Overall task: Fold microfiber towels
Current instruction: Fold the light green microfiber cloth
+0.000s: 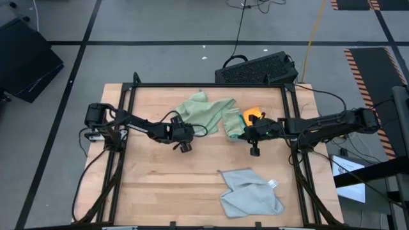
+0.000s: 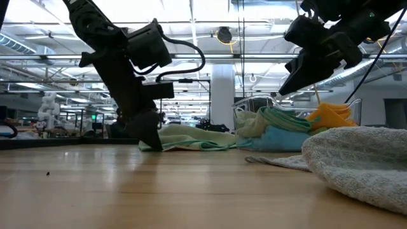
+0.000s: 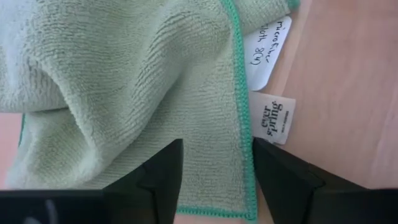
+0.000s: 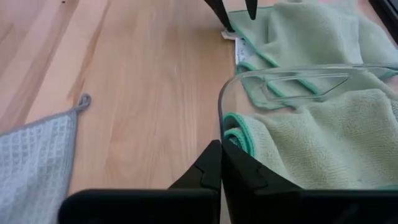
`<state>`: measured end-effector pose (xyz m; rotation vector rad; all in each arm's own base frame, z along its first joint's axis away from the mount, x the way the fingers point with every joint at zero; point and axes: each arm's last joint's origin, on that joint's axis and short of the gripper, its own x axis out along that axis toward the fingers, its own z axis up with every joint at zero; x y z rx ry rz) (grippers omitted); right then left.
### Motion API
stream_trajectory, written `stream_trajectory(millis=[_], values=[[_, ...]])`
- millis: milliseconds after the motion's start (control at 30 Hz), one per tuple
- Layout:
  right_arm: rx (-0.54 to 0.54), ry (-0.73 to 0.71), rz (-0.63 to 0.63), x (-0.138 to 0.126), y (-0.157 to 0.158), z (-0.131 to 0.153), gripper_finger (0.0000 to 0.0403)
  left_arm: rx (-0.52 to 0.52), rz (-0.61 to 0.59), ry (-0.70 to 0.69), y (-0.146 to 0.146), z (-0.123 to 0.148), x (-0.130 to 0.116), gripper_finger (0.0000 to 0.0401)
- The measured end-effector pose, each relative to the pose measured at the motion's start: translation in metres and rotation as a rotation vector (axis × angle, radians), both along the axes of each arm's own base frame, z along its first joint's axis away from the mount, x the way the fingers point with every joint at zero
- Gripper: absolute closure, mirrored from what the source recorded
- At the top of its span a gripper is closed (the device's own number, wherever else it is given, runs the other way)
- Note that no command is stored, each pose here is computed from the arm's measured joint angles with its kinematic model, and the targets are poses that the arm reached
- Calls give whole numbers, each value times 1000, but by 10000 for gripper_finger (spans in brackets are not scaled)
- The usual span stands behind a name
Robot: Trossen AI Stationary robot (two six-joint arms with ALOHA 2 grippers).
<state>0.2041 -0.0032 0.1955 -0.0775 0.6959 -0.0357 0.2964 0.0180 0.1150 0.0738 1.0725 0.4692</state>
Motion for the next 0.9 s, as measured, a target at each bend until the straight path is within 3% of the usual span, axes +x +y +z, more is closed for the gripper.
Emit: stream_trajectory(millis=[100,233,300,500,733,900], values=[[-5,-1,4,0,0,0,403,-11,-5,3,-1,-1,0,251],[-1,-44,0,2,0,3,403,-18,-12,9,-1,-1,0,356],[5,-56,-4,3,1,4,403,-24,-2,5,-1,0,-1,387],[47,-101,-93,5,2,7,403,-13,17,-29,-16,23,-12,394],[36,-245,-71,19,14,13,402,3,10,-154,-42,73,-37,389],[29,-281,-51,33,18,6,373,-17,-15,-243,-62,103,-62,395]])
